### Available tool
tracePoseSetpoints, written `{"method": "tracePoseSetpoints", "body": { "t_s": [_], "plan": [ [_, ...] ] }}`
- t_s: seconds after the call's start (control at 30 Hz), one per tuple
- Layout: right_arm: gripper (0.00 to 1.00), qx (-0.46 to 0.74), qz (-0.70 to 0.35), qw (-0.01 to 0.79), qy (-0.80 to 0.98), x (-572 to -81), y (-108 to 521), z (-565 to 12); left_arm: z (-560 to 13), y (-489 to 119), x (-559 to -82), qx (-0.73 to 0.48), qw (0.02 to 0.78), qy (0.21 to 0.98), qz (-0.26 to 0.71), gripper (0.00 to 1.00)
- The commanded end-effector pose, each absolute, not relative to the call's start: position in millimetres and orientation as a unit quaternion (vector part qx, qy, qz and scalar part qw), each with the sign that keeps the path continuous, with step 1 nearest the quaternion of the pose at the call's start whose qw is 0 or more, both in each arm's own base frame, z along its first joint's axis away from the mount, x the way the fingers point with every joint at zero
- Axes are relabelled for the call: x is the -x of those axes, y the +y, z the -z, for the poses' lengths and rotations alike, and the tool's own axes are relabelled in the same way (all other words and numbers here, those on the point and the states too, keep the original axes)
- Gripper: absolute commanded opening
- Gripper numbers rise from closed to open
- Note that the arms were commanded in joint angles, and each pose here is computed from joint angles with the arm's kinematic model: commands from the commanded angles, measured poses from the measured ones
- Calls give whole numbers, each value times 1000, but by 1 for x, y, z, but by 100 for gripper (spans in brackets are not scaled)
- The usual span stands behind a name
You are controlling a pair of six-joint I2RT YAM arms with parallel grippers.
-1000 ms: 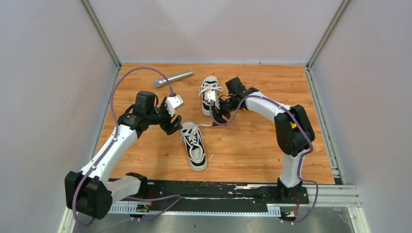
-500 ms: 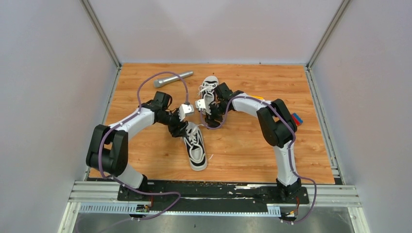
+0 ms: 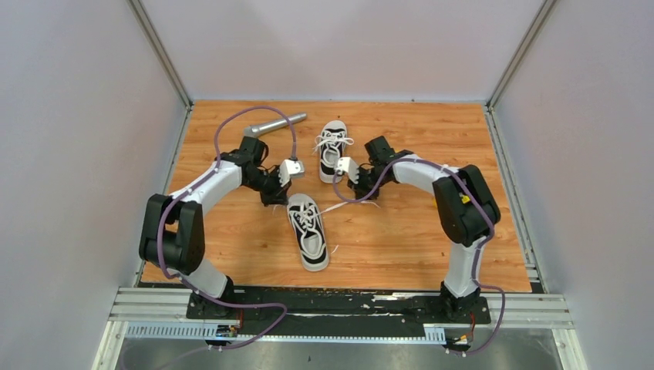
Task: Tie the shoes
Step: Tie the shoelace on the shoe.
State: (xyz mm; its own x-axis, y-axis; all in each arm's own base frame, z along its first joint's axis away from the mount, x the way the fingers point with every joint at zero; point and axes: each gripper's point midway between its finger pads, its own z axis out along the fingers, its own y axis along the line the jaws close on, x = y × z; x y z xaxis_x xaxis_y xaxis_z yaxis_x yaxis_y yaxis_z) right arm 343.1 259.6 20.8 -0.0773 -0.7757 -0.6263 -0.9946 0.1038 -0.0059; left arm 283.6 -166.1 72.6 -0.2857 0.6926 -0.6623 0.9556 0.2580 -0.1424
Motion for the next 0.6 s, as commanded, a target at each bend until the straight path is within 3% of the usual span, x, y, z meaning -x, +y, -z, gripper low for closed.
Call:
{"method": "tracePoseSetpoints", "body": {
  "t_s": [0.0,0.33,0.43,0.5,0.57],
  "plan": [
    [0,566,-174,222,775,-330,190,-32,-98,-134,-289,-570,266,751,201,0],
    [0,507,-168,212,818,-298,145,-48,-71,-47,-210,-623,88,769,113,0],
    [0,495,-206,226,813,-298,156,-70,-63,-35,-195,-628,36,769,113,0],
    [9,498,-266,251,786,-295,183,-96,-66,-43,-193,-619,28,772,143,0],
    [26,524,-307,264,749,-291,214,-113,-71,-57,-197,-601,34,778,179,2]
  ]
}}
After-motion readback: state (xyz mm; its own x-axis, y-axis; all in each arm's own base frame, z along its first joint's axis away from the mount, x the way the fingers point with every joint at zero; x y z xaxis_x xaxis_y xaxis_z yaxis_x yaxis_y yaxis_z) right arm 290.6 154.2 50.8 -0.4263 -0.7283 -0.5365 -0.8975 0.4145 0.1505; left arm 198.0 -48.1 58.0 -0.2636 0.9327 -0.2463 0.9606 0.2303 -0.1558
